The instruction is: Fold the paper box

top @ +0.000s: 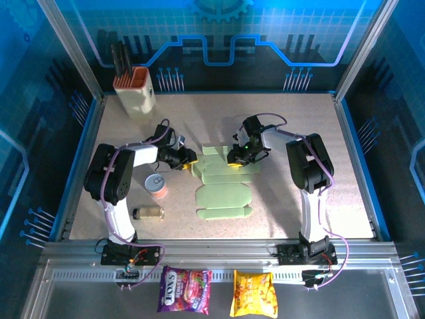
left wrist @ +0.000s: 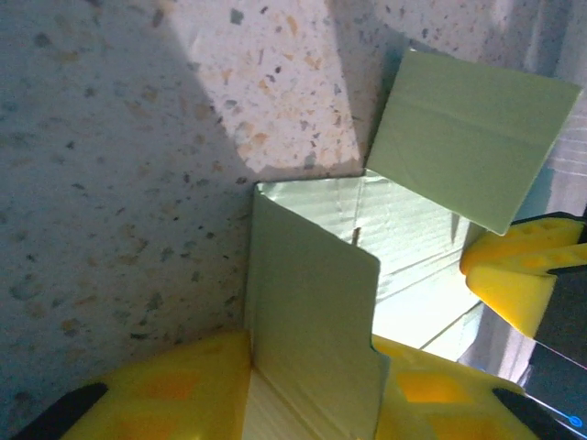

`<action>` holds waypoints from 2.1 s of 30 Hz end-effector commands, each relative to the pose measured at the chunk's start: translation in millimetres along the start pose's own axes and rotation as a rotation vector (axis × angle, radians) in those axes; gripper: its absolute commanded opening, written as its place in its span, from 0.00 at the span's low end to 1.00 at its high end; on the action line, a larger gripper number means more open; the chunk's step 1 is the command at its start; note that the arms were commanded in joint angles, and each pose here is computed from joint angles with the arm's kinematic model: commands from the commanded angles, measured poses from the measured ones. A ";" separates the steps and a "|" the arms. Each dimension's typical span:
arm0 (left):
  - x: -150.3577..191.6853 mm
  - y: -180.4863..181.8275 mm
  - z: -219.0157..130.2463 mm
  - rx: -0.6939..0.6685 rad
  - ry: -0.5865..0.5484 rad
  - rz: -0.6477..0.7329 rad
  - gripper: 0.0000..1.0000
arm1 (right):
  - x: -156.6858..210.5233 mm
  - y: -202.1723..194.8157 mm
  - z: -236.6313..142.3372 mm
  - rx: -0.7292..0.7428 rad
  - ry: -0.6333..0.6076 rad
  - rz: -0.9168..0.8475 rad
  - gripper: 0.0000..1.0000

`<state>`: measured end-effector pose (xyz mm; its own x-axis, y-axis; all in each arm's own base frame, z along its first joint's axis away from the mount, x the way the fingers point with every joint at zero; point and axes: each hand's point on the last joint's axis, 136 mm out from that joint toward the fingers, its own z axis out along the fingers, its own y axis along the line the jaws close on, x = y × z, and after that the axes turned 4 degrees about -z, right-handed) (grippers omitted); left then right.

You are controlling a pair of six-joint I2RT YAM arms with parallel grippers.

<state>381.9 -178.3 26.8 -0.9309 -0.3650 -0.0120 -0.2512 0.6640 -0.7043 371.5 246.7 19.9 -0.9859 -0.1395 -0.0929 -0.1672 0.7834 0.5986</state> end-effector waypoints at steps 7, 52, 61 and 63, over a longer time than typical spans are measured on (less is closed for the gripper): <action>4.6 -4.4 -9.0 -0.082 0.016 0.068 0.26 | 7.9 -5.6 9.7 -0.003 0.030 0.025 0.22; 4.7 -30.2 -31.4 -0.068 -0.041 0.181 0.13 | -4.8 8.6 -14.3 0.003 -0.039 -0.041 0.22; 18.0 -110.9 -82.2 0.098 -0.132 0.490 0.07 | -24.1 54.5 -118.7 0.006 -0.277 -0.272 0.28; 25.7 -132.6 -97.3 0.157 -0.147 0.564 0.07 | -23.3 65.4 -146.6 0.015 -0.334 -0.344 0.31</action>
<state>369.5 -197.8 141.5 -0.9145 -0.1600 -0.3715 0.1393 0.7376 -0.6608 388.7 228.1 138.5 -0.8902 -0.1539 -0.4288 -0.3895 0.7453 0.5412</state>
